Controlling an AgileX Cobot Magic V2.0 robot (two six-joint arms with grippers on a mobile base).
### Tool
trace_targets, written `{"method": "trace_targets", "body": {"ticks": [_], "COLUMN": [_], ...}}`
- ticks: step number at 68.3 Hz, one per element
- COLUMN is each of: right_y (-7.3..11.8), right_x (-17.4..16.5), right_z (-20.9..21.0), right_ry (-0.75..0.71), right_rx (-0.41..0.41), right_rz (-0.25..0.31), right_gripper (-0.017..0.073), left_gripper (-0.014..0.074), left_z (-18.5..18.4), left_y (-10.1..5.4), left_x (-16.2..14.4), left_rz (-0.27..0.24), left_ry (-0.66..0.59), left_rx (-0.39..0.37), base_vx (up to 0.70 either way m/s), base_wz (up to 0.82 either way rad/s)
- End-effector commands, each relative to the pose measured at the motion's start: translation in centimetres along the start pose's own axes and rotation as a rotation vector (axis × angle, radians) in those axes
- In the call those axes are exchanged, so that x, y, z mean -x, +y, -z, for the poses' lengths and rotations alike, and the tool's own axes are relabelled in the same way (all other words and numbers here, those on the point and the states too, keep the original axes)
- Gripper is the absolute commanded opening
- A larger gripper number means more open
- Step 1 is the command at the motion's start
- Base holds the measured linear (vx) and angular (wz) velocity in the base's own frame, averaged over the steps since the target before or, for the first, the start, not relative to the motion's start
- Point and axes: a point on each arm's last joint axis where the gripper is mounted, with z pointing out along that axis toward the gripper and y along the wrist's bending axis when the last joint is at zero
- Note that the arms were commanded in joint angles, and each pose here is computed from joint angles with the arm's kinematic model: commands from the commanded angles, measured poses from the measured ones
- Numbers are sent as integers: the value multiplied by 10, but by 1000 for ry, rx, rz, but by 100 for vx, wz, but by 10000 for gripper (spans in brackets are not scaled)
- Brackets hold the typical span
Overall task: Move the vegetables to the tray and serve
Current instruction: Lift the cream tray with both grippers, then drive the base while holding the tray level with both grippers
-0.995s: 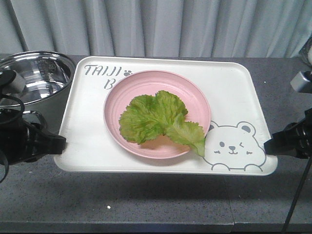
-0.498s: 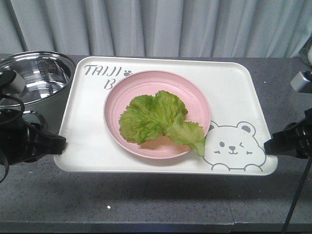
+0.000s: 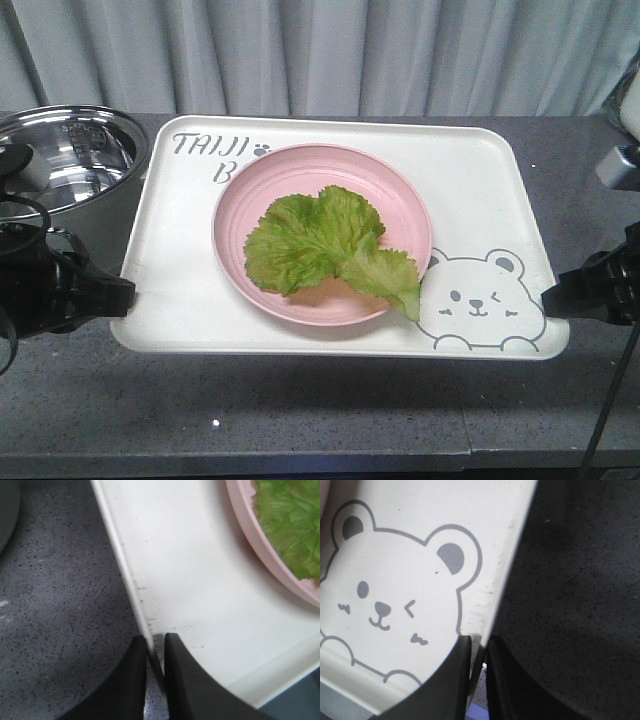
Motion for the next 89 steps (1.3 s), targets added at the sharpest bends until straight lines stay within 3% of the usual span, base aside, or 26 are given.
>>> {"method": "trace_targets", "body": {"ticks": [1,89], "right_y": [20,20], "right_x": [9,9], "right_z": [12,12], "right_ry": [-89,-89], "right_rx": [118,118], "right_rz": [8,9], "right_gripper": [-3,-3], "left_gripper": [-7,-7], "left_z": [12,12], "left_y": [-13,-13], "left_x": [10,10], "left_rz": [13,13], "left_ry": [-92,-92], "left_rx": [-80,-80], "base_vx": [-2,-2], "base_wz": [-9,-32]}}
